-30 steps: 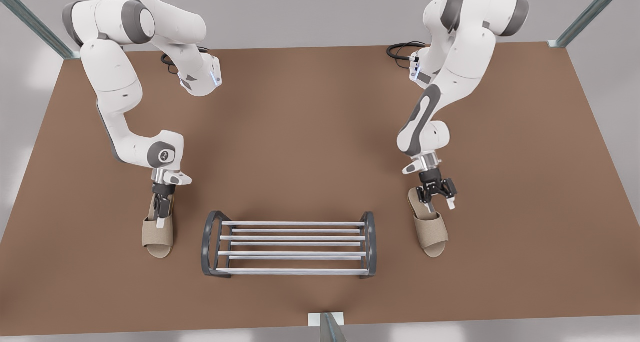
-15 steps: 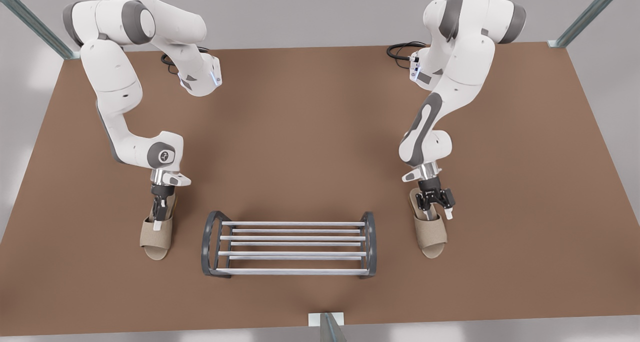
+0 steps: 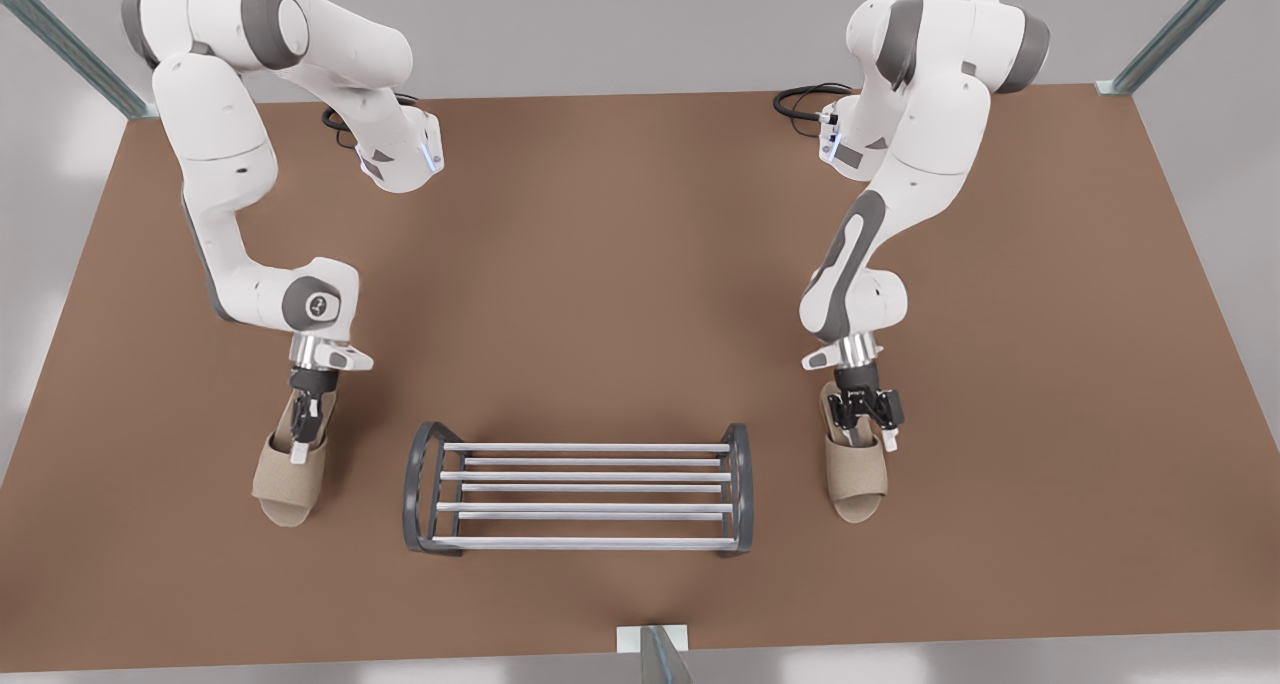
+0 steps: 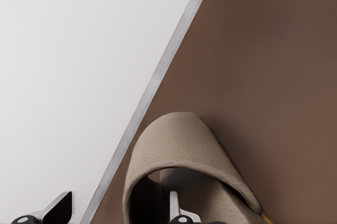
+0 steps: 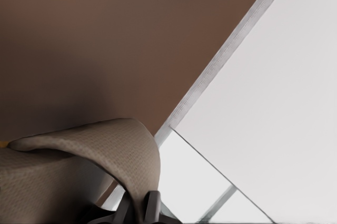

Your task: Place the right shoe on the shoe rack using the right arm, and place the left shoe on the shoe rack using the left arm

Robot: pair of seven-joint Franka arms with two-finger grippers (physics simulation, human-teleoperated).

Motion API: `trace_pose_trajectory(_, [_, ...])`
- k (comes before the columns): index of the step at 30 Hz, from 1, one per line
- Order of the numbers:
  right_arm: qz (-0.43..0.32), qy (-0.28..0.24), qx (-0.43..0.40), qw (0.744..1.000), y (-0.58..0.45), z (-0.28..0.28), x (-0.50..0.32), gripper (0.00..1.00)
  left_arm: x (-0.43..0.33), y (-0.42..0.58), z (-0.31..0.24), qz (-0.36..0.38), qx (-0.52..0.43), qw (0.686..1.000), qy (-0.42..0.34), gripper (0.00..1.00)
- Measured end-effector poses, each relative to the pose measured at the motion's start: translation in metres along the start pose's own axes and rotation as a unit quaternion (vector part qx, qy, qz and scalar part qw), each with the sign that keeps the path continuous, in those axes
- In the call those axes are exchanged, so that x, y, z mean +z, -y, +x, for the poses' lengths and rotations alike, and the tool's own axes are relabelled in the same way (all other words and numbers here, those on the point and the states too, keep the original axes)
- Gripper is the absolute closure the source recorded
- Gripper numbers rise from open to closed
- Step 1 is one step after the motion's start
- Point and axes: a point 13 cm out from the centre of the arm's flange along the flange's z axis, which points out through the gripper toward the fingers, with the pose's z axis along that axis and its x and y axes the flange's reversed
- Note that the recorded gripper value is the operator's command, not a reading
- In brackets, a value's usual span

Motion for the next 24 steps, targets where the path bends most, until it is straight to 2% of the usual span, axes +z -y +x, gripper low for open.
trace_pose_trajectory(6, [0.070, -0.013, 0.018, 0.997, 0.121, 0.054, -0.034, 0.79, 0.007, -0.004, -0.017, 0.024, 0.008, 1.000, 0.015, 0.03])
trace_pose_trajectory(10, [0.130, 0.010, 0.040, 0.991, 0.225, 0.061, -0.083, 0.79, 0.012, -0.006, -0.022, 0.038, 0.014, 0.999, 0.020, 0.03])
trace_pose_trajectory(13, [0.148, 0.045, 0.066, 0.986, 0.276, 0.037, -0.108, 0.79, 0.018, -0.005, -0.022, 0.045, 0.019, 0.999, 0.020, 0.06])
trace_pose_trajectory(16, [0.149, 0.084, 0.102, 0.980, 0.309, 0.003, -0.135, 0.79, 0.021, -0.005, -0.016, 0.050, 0.025, 0.998, 0.017, 0.23])
trace_pose_trajectory(18, [0.145, 0.113, 0.123, 0.975, 0.322, -0.027, -0.151, 0.79, 0.021, -0.004, -0.014, 0.054, 0.028, 0.998, 0.016, 0.27])
trace_pose_trajectory(20, [0.145, 0.140, 0.146, 0.969, 0.342, -0.057, -0.161, 0.79, 0.020, -0.003, -0.013, 0.057, 0.030, 0.998, 0.016, 0.36])
trace_pose_trajectory(24, [0.145, 0.183, 0.193, 0.953, 0.382, -0.105, -0.183, 0.79, 0.020, 0.002, -0.011, 0.063, 0.033, 0.997, 0.015, 0.40])
